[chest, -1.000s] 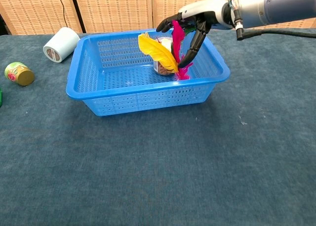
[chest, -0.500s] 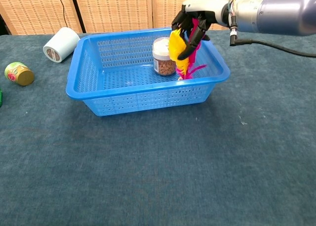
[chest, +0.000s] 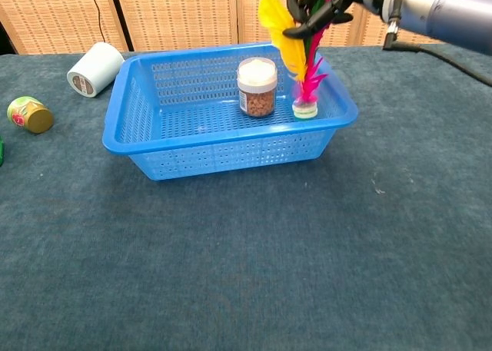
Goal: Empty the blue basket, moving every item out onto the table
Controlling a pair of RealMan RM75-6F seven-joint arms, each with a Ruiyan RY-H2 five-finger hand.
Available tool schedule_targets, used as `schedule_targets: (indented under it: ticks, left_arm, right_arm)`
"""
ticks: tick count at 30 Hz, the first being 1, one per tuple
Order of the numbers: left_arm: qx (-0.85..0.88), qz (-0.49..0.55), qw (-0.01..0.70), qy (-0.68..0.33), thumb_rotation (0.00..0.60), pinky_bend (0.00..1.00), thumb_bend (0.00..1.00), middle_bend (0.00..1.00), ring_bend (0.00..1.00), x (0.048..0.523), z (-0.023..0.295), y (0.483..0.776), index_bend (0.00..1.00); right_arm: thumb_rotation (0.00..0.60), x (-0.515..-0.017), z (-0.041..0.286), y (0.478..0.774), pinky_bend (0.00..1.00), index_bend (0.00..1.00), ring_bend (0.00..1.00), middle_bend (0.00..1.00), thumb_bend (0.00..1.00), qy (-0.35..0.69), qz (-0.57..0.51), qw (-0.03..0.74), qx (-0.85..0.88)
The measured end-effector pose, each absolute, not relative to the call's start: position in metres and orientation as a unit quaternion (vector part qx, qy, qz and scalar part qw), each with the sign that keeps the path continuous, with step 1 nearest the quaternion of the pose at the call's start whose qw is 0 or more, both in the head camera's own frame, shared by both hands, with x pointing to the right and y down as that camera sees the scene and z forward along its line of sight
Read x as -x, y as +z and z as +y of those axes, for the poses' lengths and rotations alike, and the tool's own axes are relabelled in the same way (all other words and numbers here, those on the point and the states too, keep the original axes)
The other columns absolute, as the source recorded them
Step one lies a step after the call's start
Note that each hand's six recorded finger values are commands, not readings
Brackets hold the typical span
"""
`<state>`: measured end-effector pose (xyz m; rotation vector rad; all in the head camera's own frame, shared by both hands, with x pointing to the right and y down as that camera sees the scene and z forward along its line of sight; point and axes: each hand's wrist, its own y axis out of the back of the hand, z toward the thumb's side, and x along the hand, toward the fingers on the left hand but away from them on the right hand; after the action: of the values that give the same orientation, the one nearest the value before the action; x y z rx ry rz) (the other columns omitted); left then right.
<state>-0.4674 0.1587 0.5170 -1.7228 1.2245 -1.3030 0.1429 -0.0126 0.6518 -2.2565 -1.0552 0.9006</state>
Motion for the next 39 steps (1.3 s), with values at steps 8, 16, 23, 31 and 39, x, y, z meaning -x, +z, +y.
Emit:
schedule_targets:
  ticks: [8, 16, 23, 31, 39]
  left_arm:
    - [0.66, 0.462, 0.324, -0.496, 0.6, 0.0, 0.03, 0.0, 0.0, 0.465, 0.161, 0.517, 0.0]
    - [0.663, 0.455, 0.325, -0.497, 0.6, 0.0, 0.03, 0.0, 0.0, 0.461, 0.162, 0.519, 0.0]
    - [0.666, 0.453, 0.325, -0.496, 0.6, 0.0, 0.03, 0.0, 0.0, 0.459, 0.163, 0.519, 0.0]
    - [0.669, 0.445, 0.323, -0.5, 0.6, 0.0, 0.03, 0.0, 0.0, 0.458, 0.164, 0.521, 0.0]
    - [0.667, 0.446, 0.325, -0.5, 0.6, 0.0, 0.03, 0.0, 0.0, 0.457, 0.166, 0.519, 0.0]
  right_arm:
    - [0.6, -0.159, -0.032, 0.595, 0.93, 0.69, 0.78, 0.78, 0.35, 0.296, -0.417, 0.274, 0.815]
    - [0.6, -0.217, -0.067, 0.558, 0.93, 0.69, 0.78, 0.78, 0.35, 0.322, -0.475, 0.286, 0.767]
    - [0.6, -0.271, -0.066, 0.592, 0.31, 0.22, 0.25, 0.28, 0.09, 0.393, -0.477, 0.275, 0.737]
    - [0.6, -0.307, -0.047, 0.637, 0.0, 0.0, 0.0, 0.0, 0.0, 0.481, -0.412, 0.272, 0.725]
    - [0.6, -0.294, -0.05, 0.614, 0.0, 0.0, 0.0, 0.0, 0.0, 0.46, -0.403, 0.309, 0.729]
